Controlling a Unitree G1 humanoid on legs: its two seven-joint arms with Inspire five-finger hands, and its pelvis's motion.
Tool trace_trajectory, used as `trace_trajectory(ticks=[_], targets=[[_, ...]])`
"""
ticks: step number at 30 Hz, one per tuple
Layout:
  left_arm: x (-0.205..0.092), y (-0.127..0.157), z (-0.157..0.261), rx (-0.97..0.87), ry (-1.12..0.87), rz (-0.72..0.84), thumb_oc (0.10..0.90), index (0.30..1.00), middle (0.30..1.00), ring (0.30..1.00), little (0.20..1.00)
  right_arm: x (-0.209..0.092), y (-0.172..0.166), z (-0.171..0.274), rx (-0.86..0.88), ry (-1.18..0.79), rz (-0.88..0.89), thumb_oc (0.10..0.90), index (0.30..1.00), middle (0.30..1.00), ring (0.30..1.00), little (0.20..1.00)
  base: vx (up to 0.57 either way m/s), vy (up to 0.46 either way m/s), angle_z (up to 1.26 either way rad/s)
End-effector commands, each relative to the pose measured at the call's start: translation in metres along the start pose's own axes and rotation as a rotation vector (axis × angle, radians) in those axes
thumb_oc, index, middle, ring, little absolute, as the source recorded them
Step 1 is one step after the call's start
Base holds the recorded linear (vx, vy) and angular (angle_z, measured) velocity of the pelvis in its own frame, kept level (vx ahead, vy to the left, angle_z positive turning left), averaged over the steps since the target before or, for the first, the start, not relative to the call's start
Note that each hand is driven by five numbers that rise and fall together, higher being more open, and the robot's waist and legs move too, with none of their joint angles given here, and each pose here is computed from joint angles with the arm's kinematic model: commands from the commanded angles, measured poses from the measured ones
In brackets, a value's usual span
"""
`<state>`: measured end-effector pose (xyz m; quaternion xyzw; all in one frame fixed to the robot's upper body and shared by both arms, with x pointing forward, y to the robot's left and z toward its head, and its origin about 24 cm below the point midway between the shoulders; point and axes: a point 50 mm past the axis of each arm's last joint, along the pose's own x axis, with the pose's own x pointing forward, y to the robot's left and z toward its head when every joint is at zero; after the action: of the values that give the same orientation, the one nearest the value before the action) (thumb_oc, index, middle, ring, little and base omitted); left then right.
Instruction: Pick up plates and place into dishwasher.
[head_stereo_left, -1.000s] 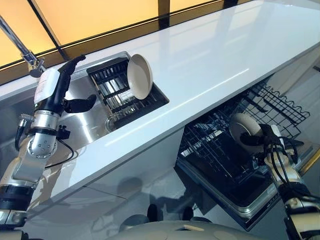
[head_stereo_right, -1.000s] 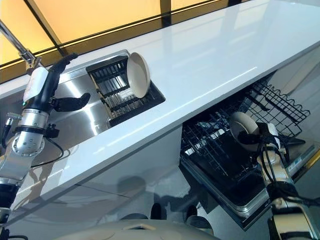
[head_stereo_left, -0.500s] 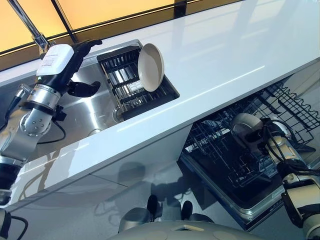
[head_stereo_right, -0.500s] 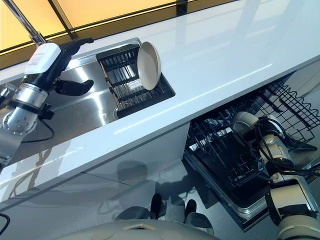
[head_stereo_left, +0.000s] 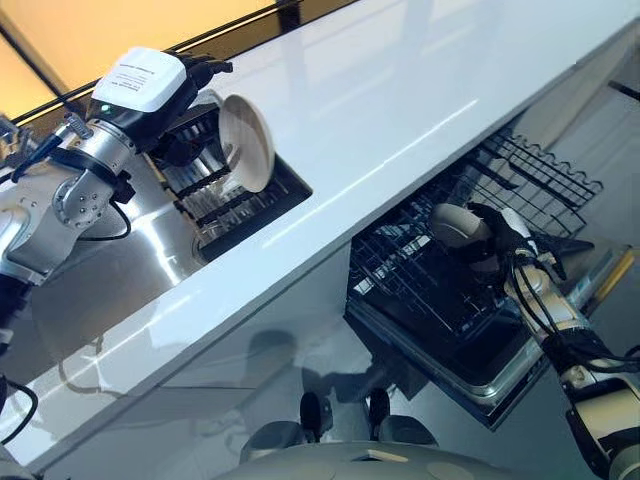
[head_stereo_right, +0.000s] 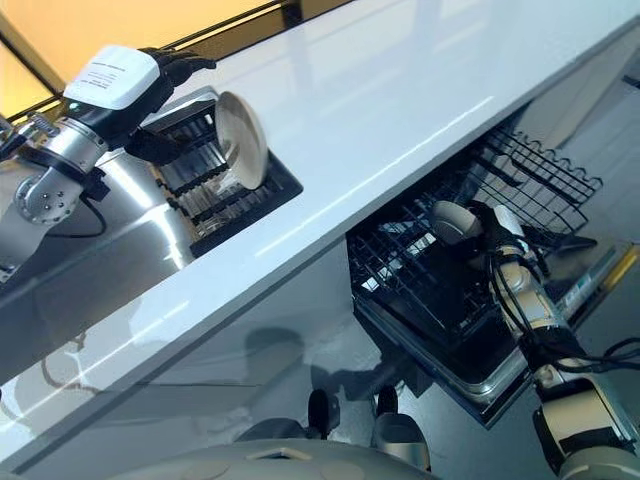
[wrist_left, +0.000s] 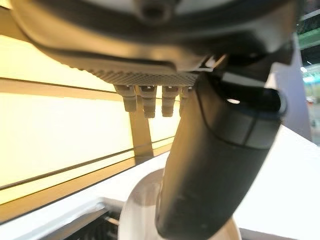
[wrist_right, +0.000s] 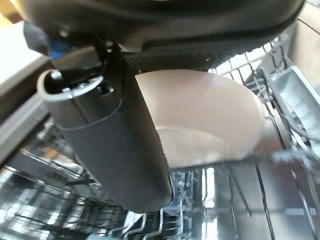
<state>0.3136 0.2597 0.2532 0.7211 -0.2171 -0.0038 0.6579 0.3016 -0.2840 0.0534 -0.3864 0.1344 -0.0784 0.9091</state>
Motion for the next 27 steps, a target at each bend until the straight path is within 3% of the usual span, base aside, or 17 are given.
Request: trace_trajectory(ticks=[1, 4, 12, 13, 14, 15, 16, 21, 27], targets=[[0.006, 0.052, -0.035, 0.123, 0.162, 0.172, 0.8, 0.9, 0.9, 0.9, 0.9, -0.01, -0.052, 0.049, 0.088, -0.323, -0.218, 0.8, 0.9, 0.9, 0.9, 0.9, 0.03, 0.106, -0.31], [0.002, 0.048, -0.04, 0.141, 0.192, 0.161, 0.8, 0.9, 0.9, 0.9, 0.9, -0.02, -0.053, 0.051, 0.108, -0.379, -0.222, 0.8, 0.9, 0.9, 0.9, 0.9, 0.02, 0.103, -0.34], [-0.01, 0.025, -0.06, 0.326, 0.29, -0.047, 0.8, 0.9, 0.9, 0.9, 0.9, -0.047, -0.067, 0.064, 0.198, -0.558, -0.241, 0.8, 0.9, 0.9, 0.9, 0.9, 0.01, 0.118, -0.3], [-0.013, 0.016, -0.065, 0.349, 0.319, -0.131, 0.366, 0.528, 0.528, 0.528, 0.466, -0.051, -0.073, 0.069, 0.213, -0.597, -0.252, 0.8, 0.9, 0.9, 0.9, 0.9, -0.01, 0.088, -0.18], [-0.013, 0.016, -0.065, 0.35, 0.318, -0.132, 0.366, 0.528, 0.528, 0.528, 0.466, -0.052, -0.074, 0.069, 0.213, -0.597, -0.252, 0.8, 0.9, 0.9, 0.9, 0.9, -0.02, 0.127, -0.19], [-0.014, 0.011, -0.067, 0.378, 0.336, -0.184, 0.13, 0.326, 0.326, 0.326, 0.23, -0.055, -0.077, 0.072, 0.219, -0.627, -0.264, 0.8, 0.9, 0.9, 0.9, 0.9, -0.01, 0.086, -0.13], [-0.015, 0.006, -0.069, 0.39, 0.35, -0.236, 0.1, 0.3, 0.3, 0.3, 0.2, -0.057, -0.081, 0.076, 0.231, -0.648, -0.269, 0.8, 0.9, 0.9, 0.9, 0.9, -0.02, 0.112, -0.16], [-0.022, -0.016, -0.078, 0.451, 0.389, -0.496, 0.1, 0.3, 0.3, 0.3, 0.2, -0.068, -0.101, 0.101, 0.333, -0.784, -0.318, 0.8, 0.9, 0.9, 0.9, 0.9, -0.04, 0.089, -0.21], [-0.015, -0.023, -0.074, 0.442, 0.38, -0.644, 0.1, 0.3, 0.3, 0.3, 0.2, -0.078, -0.121, 0.129, 0.425, -0.932, -0.43, 0.8, 0.9, 0.9, 0.9, 0.9, -0.05, 0.034, -0.05]])
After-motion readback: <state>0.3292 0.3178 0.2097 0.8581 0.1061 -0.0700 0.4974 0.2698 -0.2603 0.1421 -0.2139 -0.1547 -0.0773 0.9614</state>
